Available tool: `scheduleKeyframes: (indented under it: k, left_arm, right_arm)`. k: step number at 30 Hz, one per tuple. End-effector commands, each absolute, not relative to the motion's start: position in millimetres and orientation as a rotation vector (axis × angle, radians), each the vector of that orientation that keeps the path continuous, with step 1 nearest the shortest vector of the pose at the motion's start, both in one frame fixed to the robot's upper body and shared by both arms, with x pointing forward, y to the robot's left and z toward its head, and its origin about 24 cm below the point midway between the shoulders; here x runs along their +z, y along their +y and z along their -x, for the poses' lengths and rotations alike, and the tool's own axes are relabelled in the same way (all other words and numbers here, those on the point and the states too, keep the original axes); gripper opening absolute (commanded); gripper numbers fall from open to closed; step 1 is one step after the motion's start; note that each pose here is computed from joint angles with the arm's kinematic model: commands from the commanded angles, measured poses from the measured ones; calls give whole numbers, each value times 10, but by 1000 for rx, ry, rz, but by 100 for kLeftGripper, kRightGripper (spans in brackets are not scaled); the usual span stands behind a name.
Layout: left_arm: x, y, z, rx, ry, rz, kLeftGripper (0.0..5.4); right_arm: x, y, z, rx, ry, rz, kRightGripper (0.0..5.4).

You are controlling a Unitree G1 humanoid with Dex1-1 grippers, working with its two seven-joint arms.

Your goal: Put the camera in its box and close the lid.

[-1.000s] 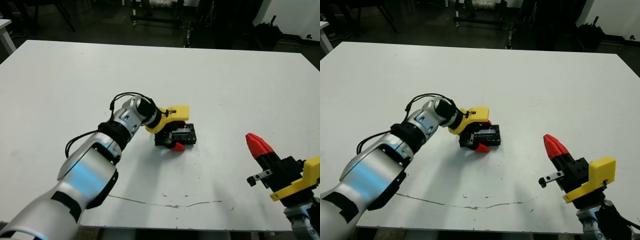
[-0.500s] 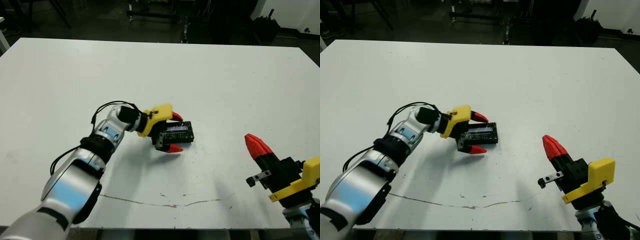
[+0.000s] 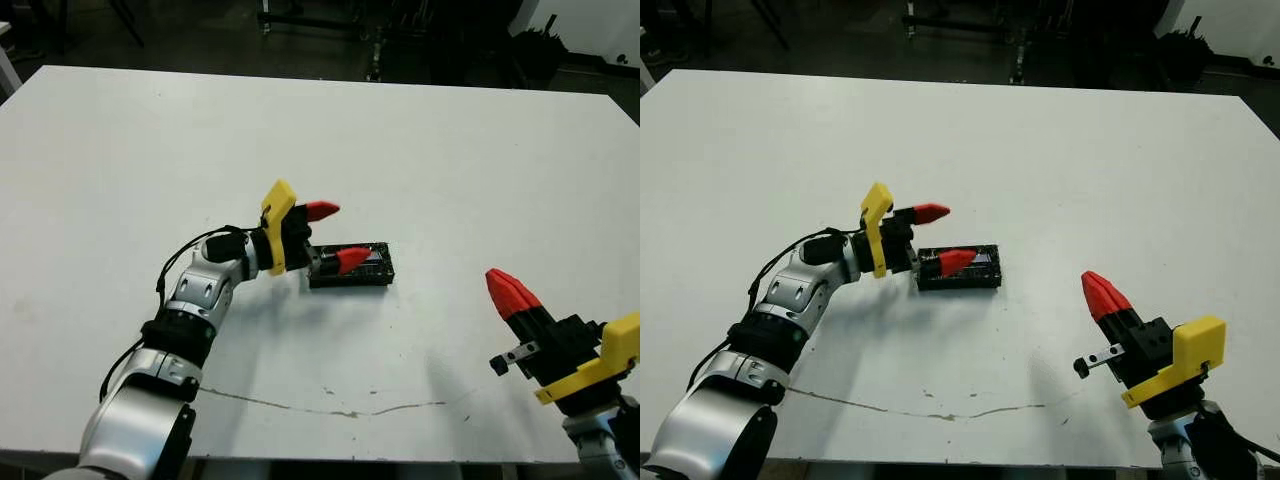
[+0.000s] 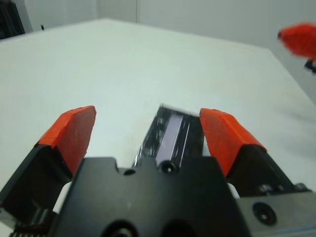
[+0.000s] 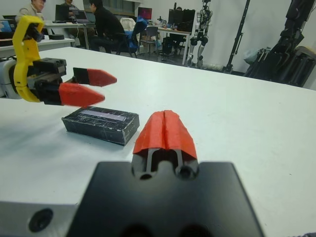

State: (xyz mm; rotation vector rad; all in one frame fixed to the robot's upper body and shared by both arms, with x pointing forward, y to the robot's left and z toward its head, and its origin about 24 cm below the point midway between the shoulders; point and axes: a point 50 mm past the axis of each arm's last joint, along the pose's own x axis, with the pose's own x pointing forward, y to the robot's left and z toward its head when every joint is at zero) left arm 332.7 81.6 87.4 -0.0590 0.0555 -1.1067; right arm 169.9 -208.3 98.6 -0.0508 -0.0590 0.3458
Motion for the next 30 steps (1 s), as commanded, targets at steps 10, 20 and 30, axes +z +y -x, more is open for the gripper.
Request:
scheduleKeyframes:
  k: [10, 20, 30]
  left_arm:
    - [1301, 881, -3252, -732, -126, 356, 531]
    - [1024, 632, -3188, -575, 15, 201, 390]
    - [654, 286, -3147, -596, 234, 47, 238]
  right_arm:
    - [992, -2091, -1699, 350, -64, 60, 0]
    - [1001, -2092, -1694, 345, -66, 59, 0]
    - [1005, -2084, -1696, 350, -74, 68, 0]
